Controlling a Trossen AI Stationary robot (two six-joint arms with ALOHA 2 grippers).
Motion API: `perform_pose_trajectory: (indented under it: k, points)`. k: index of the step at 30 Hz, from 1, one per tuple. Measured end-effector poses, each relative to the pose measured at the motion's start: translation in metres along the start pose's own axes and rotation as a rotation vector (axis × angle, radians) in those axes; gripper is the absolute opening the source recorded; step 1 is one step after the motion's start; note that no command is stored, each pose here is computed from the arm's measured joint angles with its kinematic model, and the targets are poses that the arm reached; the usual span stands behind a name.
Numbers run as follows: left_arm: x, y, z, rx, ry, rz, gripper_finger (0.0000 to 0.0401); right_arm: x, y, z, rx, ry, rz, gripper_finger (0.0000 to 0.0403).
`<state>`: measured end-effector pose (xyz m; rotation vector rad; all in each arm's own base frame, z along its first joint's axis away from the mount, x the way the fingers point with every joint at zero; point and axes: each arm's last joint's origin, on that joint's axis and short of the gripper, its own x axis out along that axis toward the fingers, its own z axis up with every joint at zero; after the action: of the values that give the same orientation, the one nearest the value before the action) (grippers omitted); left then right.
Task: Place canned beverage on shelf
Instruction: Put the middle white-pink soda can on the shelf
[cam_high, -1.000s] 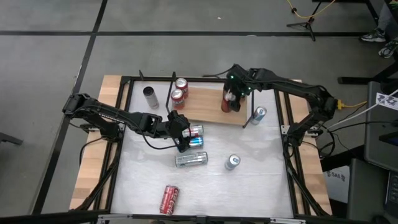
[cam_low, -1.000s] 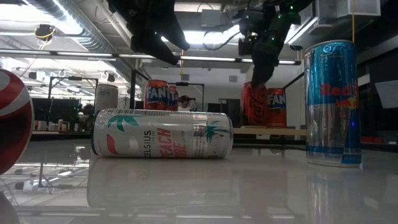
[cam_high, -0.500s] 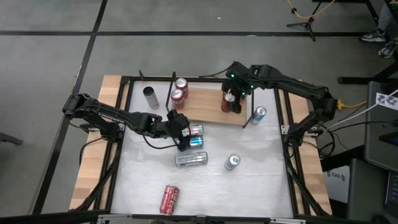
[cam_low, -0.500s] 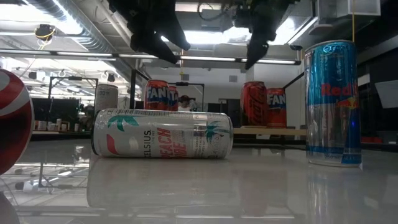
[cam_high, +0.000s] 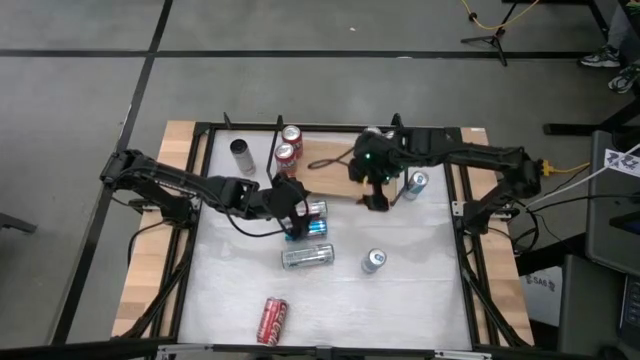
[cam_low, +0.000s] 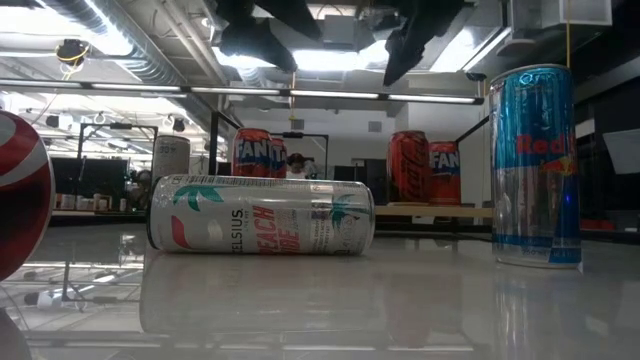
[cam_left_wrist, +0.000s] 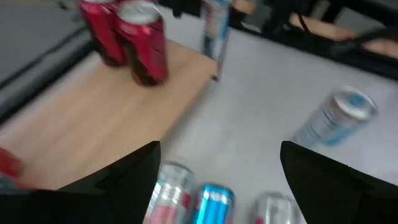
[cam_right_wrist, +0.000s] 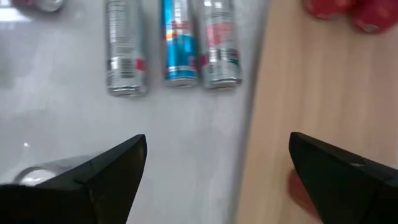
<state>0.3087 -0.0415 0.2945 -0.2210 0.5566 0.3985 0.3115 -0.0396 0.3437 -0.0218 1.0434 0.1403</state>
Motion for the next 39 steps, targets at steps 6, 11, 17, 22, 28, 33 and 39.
perform_pose_trajectory:
  k: [6,11,17,22,28,33,39]
  points:
    - [-0.005,-0.003,-0.015,0.052,0.119,0.010,0.0323,0.004,0.030,0.005,-0.083,0.004,0.049,0.0383]
    - [-0.007,-0.001,-0.029,0.092,0.216,0.054,0.0323,0.007,0.052,0.007,-0.145,0.005,0.085,0.0383]
    - [-0.003,0.012,-0.059,-0.038,0.354,0.177,0.0323,0.008,0.072,0.007,-0.200,0.008,0.117,0.0383]
    - [0.003,0.024,-0.086,-0.215,0.386,0.294,0.0323,0.008,0.080,0.007,-0.223,0.008,0.131,0.0383]
    - [0.011,0.033,-0.110,-0.232,0.364,0.339,0.0323,0.008,0.079,0.007,-0.220,0.005,0.126,0.0383]
    - [0.018,0.034,-0.119,-0.095,0.324,0.286,0.0323,0.008,0.078,0.011,-0.227,-0.030,0.092,0.0383]
    - [0.022,0.038,-0.126,0.016,0.305,0.282,0.0323,0.008,0.078,0.015,-0.231,-0.069,0.086,0.0383]
